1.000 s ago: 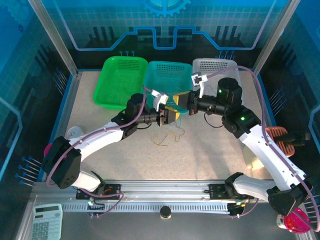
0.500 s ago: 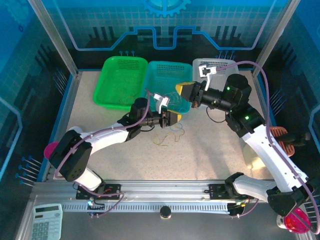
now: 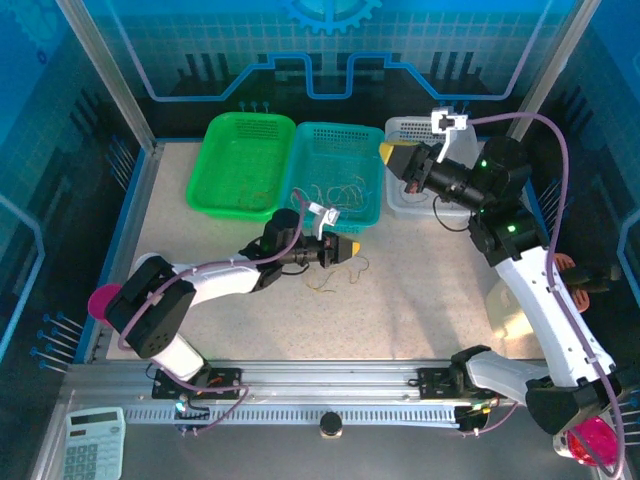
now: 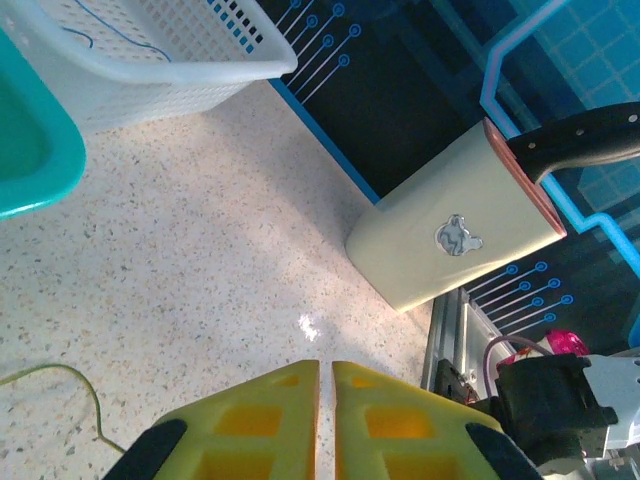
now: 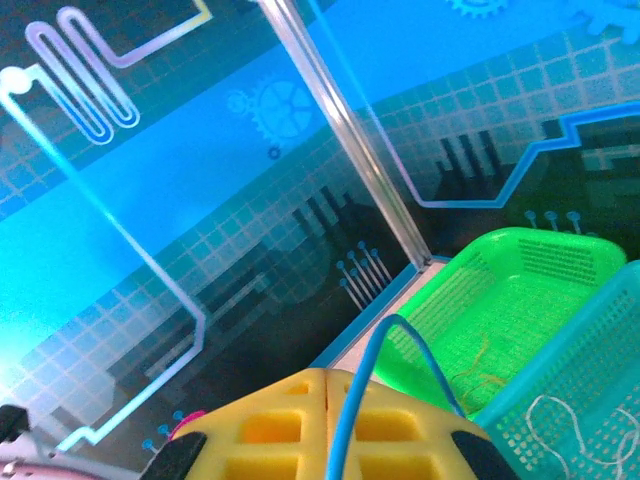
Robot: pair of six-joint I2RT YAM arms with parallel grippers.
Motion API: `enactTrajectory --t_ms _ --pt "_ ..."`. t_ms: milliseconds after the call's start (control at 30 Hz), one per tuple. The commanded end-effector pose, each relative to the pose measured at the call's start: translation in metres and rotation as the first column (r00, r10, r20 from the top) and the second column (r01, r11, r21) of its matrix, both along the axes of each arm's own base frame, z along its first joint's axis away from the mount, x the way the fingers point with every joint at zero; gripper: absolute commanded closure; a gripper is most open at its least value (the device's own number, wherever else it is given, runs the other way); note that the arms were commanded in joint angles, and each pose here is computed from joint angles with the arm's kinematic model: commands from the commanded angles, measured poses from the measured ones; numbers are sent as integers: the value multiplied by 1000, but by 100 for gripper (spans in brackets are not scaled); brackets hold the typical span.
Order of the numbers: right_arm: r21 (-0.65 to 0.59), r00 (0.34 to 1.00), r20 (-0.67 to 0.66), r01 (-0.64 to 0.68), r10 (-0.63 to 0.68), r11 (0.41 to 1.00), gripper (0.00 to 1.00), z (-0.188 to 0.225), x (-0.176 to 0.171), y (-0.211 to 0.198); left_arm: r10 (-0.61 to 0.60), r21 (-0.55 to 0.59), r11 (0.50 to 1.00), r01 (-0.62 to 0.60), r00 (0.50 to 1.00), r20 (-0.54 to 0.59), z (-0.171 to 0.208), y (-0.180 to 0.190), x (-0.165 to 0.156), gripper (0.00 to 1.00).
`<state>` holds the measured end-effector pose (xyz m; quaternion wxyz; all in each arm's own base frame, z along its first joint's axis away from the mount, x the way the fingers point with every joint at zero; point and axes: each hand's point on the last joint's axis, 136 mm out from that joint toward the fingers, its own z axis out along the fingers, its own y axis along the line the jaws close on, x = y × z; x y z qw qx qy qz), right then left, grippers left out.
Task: Untangle the cables
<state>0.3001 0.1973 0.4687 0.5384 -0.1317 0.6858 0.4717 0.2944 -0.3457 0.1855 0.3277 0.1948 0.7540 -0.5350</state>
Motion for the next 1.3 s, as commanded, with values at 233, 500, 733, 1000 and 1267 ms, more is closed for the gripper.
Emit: enactTrajectory --t_ms 233,500,733,1000,1267 --pt "15 983 5 183 -183 983 100 6 22 -53 55 27 998 -58 993 102 28 21 -12 73" --pt "-111 931 -31 357 -363 927 100 -34 53 -80 131 36 990 -138 980 150 48 42 -17 37" --pt "-205 851 -64 499 -520 842 100 -70 96 -105 231 42 969 -242 956 182 64 63 -17 7" --pt "-304 745 -99 609 -660 733 100 -104 151 -129 268 19 960 -278 940 209 84 73 -20 1" --pt "-408 615 -152 673 -773 616 95 -152 198 -157 274 9 959 -283 936 220 97 77 -23 1"
